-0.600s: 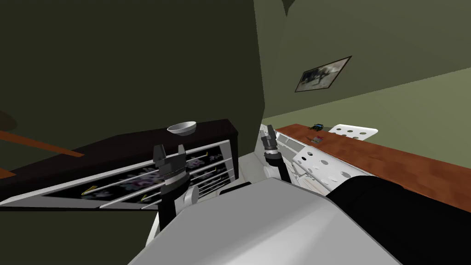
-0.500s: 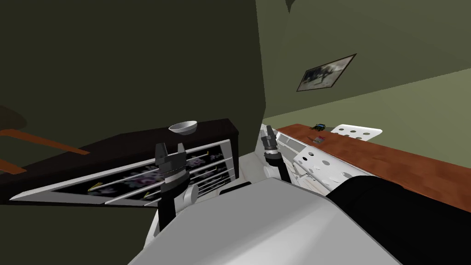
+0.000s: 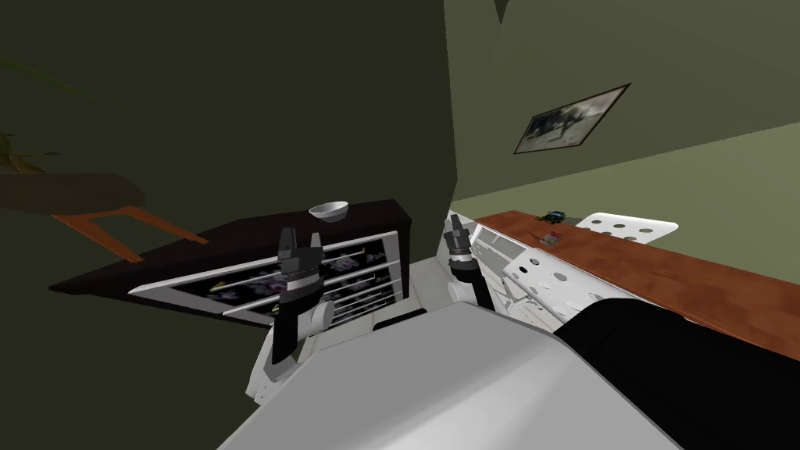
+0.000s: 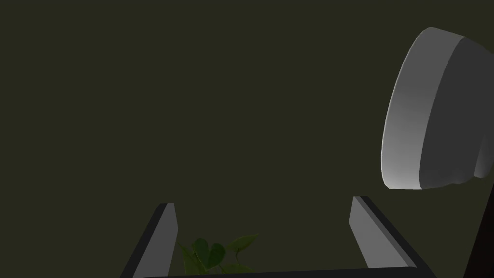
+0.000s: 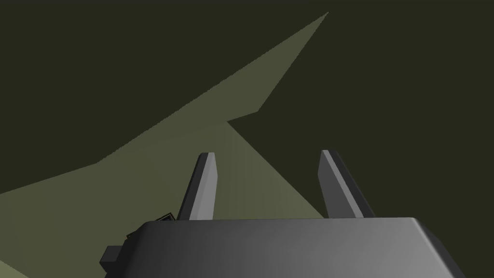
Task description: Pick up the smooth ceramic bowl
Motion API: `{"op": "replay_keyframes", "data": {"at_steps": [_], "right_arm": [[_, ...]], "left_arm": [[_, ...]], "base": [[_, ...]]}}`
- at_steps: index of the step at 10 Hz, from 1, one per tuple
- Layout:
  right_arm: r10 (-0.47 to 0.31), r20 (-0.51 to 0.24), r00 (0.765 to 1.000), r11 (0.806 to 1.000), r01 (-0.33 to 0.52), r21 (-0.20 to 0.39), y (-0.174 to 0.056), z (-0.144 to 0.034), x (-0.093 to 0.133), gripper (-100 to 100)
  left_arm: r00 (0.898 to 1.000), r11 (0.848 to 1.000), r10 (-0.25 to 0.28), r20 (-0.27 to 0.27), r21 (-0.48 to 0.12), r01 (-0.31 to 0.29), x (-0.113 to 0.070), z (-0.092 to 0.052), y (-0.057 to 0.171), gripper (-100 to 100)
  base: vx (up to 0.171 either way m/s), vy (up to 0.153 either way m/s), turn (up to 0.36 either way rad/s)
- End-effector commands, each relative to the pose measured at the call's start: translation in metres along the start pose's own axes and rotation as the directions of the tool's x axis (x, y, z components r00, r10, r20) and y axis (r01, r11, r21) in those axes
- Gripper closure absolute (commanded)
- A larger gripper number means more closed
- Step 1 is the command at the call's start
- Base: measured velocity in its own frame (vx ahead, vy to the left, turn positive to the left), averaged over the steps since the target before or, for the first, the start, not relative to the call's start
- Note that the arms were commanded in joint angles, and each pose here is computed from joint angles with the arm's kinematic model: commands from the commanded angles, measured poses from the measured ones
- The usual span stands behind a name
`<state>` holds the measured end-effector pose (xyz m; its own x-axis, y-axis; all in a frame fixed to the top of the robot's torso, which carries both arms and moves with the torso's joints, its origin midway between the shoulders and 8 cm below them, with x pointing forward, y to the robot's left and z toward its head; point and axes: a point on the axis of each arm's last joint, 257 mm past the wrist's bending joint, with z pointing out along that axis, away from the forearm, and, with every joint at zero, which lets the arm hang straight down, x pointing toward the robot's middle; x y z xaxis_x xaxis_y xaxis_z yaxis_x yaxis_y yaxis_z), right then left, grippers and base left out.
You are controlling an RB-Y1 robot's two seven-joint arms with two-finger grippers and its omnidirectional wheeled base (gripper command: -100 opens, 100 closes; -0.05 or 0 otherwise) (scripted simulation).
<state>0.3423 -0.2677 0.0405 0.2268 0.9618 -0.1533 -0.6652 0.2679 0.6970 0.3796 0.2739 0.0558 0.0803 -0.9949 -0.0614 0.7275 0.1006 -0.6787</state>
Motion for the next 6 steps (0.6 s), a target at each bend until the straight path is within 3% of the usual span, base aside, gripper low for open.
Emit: {"op": "replay_keyframes", "data": {"at_steps": [1,6], "right_arm": [[0.000,0.000,1.000,1.000,0.000,0.000,0.000,0.000,0.000,0],[0.000,0.000,1.000,1.000,0.000,0.000,0.000,0.000,0.000,0]], "left_arm": [[1.000,1.000,-0.009,-0.026,-0.024,0.008,0.005,0.012,0.011,-100],[0.998,0.997,-0.027,-0.063,-0.068,0.023,0.012,0.041,0.032,-100]], "base": [[-0.045,0.048,0.071],[-0.034,0.032,0.059]]}}
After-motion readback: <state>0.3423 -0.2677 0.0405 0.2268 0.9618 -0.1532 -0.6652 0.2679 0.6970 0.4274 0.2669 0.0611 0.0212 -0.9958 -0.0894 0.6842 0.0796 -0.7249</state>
